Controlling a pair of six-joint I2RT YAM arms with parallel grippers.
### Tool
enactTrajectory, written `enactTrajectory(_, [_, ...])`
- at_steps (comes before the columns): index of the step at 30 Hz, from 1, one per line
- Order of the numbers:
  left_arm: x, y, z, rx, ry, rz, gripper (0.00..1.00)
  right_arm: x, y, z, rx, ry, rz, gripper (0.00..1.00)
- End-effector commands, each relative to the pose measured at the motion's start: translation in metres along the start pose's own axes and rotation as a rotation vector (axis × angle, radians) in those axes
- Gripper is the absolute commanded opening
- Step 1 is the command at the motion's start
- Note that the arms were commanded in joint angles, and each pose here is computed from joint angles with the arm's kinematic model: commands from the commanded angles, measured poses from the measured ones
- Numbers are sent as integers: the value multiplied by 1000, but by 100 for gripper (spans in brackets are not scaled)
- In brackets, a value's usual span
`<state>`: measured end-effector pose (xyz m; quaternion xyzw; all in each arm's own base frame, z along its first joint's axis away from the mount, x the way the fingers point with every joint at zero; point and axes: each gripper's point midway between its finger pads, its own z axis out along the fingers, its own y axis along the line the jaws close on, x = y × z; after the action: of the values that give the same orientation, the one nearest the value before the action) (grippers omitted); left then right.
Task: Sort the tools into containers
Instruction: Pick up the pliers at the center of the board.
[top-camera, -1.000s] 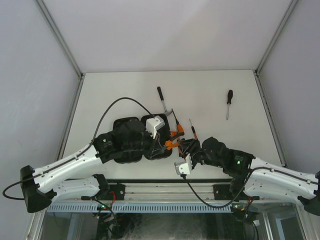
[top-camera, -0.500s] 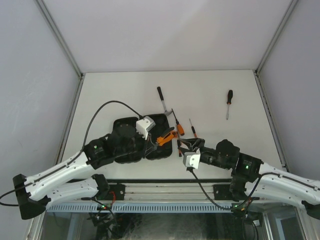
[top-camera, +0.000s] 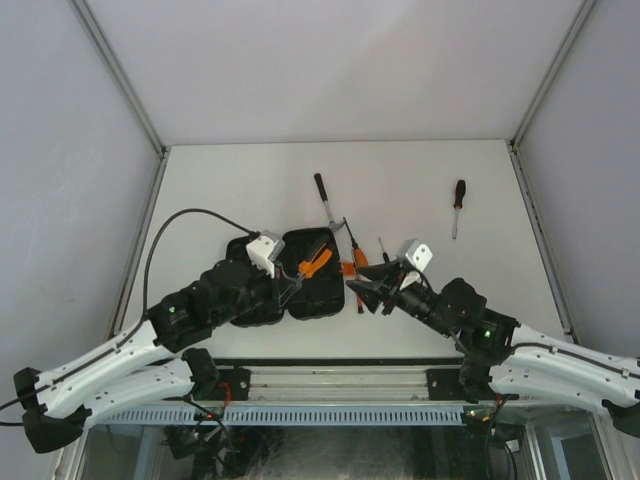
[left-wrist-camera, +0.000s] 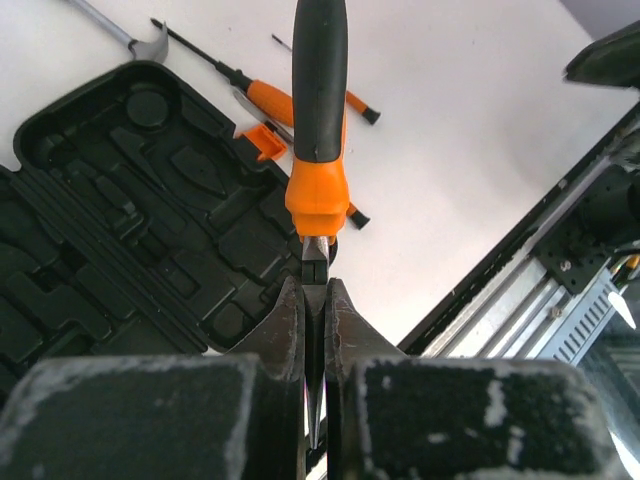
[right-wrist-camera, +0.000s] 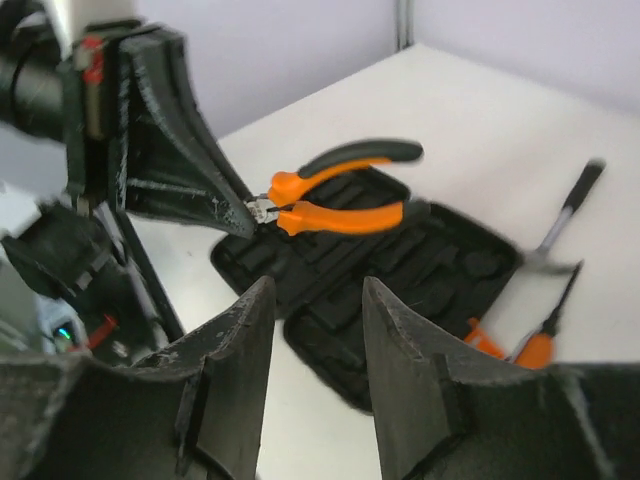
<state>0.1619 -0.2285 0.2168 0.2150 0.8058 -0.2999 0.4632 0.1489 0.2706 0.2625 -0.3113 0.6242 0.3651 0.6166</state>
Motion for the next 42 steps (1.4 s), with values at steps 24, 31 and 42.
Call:
enactTrajectory(24, [-45, -18, -4, 86, -220, -99, 0, -44, -10, 80, 332, -225, 1186, 94])
enactTrajectory(31, [-46, -18, -6, 87, -230, -100, 0, -27, -9, 84, 422, -134, 1198, 95])
enactTrajectory(42, [-47, -18, -5, 83, -226, -99, 0, -14, -8, 86, 467, -91, 1170, 95])
